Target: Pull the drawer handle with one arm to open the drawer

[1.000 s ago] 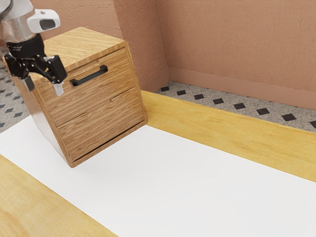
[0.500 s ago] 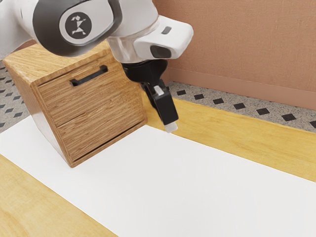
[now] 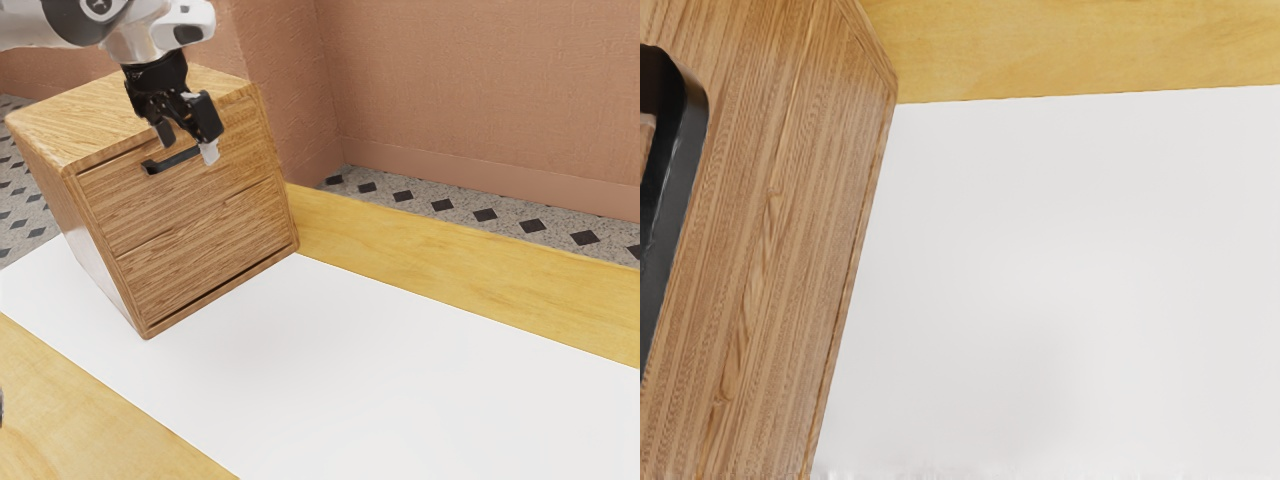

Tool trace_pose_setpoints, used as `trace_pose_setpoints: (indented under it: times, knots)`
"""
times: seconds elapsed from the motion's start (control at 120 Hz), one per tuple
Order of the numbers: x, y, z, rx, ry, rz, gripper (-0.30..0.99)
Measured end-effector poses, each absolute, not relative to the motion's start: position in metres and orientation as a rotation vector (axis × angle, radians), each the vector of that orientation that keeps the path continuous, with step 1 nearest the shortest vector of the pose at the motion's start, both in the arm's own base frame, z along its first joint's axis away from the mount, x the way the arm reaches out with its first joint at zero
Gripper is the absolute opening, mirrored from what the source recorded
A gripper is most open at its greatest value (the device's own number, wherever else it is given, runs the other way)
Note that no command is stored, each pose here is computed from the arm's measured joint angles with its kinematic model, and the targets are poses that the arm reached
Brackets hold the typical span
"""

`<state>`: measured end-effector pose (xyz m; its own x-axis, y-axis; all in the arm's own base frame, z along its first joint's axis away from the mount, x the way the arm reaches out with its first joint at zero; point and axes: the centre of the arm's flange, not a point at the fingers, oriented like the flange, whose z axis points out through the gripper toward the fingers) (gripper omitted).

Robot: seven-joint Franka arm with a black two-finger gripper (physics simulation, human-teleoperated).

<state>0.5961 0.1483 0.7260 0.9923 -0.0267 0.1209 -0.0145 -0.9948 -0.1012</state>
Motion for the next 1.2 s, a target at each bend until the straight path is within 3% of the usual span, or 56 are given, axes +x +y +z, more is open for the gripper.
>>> trace_pose_setpoints:
  times: [0.383, 0.742, 1.2]
  knots:
    - [0.607, 0.155, 0.711, -2.925, 0.047, -0.096, 0.69]
    - [0.602, 0.144, 0.724, -2.863, 0.11, -0.081, 0.38]
    - [0.628, 0.167, 0.694, -2.79, 0.118, -0.074, 0.31]
